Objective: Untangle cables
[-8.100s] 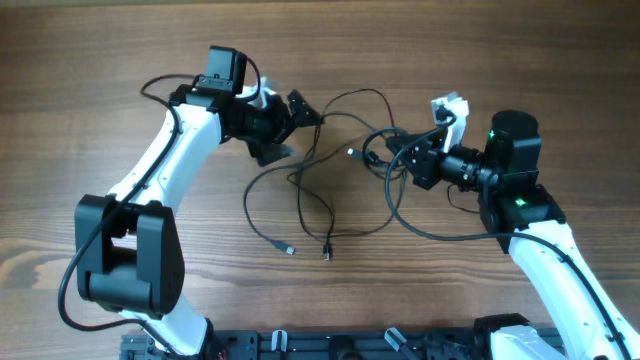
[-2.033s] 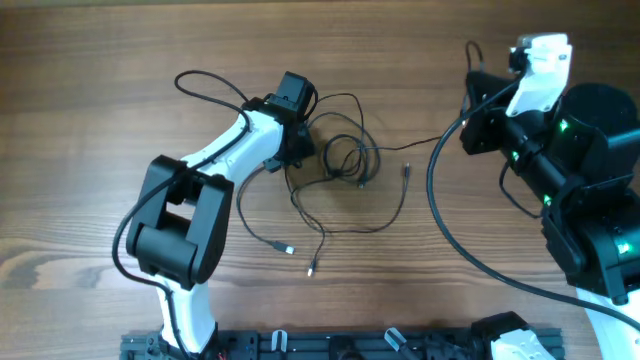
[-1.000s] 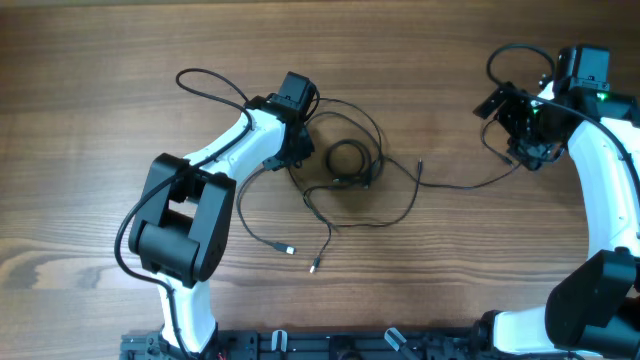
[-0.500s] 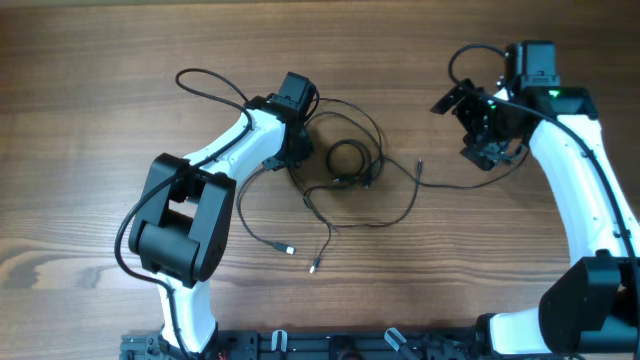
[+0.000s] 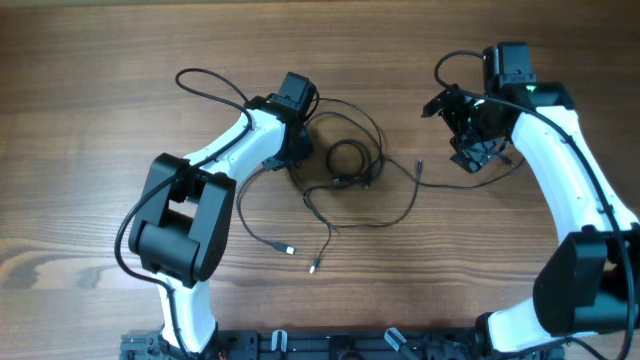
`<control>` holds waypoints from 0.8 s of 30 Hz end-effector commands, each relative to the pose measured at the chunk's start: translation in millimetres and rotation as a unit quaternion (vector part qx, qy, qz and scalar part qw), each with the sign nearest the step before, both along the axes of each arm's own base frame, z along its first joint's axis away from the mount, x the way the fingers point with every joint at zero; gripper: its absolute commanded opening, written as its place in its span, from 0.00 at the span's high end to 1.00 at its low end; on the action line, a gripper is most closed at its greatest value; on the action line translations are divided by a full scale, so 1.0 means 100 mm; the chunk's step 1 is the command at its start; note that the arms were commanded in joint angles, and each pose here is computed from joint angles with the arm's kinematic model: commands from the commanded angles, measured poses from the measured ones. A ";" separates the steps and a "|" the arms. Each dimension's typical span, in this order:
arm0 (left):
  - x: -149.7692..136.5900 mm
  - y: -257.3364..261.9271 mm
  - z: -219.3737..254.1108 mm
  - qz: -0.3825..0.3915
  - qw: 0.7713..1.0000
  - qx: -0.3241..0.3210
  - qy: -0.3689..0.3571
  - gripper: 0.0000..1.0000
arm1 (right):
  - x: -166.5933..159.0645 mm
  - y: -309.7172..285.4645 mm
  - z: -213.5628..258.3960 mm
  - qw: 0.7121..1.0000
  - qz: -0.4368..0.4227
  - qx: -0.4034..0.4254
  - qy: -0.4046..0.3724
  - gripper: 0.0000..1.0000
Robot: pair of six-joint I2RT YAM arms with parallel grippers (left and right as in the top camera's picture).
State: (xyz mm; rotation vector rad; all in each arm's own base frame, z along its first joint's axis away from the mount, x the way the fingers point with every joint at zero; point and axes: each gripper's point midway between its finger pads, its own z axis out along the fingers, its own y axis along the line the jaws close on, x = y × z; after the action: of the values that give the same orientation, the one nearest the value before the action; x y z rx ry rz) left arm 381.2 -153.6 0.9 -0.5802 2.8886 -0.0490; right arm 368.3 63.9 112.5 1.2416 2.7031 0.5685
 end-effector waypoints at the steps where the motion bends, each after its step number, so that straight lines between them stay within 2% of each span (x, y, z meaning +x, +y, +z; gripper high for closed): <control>1: -0.12 0.12 -0.30 0.006 0.999 0.024 0.035 0.67 | 0.00 0.06 -0.18 1.000 -0.010 0.015 0.025 0.00; 6: -0.12 0.12 -0.30 0.006 0.999 0.024 0.035 0.68 | 0.01 0.11 -0.29 0.999 -0.004 0.018 0.037 0.00; 24: -0.12 0.12 -0.30 0.006 0.999 0.025 0.036 0.70 | 0.15 0.46 -0.25 0.999 0.029 0.025 -0.002 0.00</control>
State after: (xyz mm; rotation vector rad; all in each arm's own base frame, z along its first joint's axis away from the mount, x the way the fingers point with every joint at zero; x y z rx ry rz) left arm 380.8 -152.7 0.7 -0.5806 2.8889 -0.0418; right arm 386.0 107.2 100.3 1.1394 2.7187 0.6559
